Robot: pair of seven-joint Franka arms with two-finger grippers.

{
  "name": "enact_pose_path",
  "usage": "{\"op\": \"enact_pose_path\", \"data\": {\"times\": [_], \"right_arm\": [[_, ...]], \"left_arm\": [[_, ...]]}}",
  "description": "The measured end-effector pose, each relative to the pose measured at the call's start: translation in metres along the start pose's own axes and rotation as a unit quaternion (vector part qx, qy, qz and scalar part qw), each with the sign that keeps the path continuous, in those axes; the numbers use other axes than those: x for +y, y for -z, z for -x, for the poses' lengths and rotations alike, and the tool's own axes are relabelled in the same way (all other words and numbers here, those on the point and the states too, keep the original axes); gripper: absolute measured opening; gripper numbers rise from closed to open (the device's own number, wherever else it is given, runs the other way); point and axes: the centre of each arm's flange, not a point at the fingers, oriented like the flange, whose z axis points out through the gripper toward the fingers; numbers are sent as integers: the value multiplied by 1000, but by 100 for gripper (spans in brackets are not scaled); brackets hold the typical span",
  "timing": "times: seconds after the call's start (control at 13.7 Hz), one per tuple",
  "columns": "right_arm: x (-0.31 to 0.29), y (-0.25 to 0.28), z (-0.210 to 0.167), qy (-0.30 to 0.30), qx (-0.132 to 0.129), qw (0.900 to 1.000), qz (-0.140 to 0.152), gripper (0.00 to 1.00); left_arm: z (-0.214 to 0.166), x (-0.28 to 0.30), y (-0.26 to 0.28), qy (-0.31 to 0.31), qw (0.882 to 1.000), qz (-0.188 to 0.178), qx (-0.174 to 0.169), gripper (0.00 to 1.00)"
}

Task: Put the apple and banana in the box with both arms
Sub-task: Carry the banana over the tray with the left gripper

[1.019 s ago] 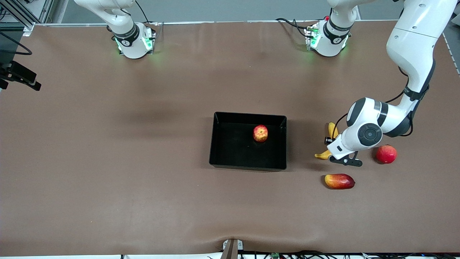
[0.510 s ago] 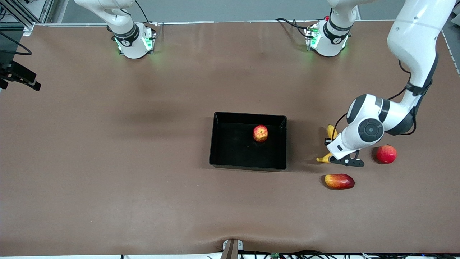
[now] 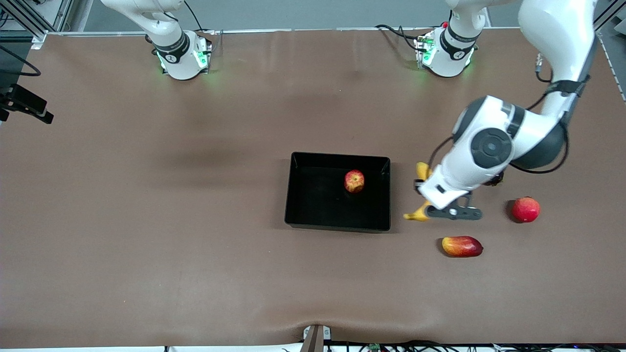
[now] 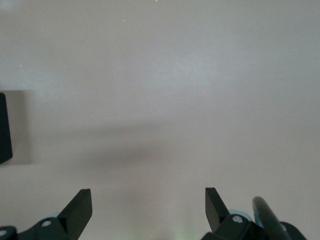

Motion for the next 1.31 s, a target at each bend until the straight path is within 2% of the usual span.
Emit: {"op": "enact_pose_path", "data": {"times": [0.29, 0.51, 0.95, 1.31], "right_arm": [[4, -1, 0, -4, -1, 1000, 0, 100], [4, -1, 0, -4, -1, 1000, 0, 100], [4, -1, 0, -4, -1, 1000, 0, 100], [4, -1, 0, -4, -1, 1000, 0, 100]], "left_arm": [[9, 109, -14, 31, 999, 35, -8, 33], [9, 166, -38, 54, 997, 60, -14, 33], [20, 224, -107, 35, 998, 58, 9, 33], [29, 236, -157, 20, 999, 40, -3, 33]]}}
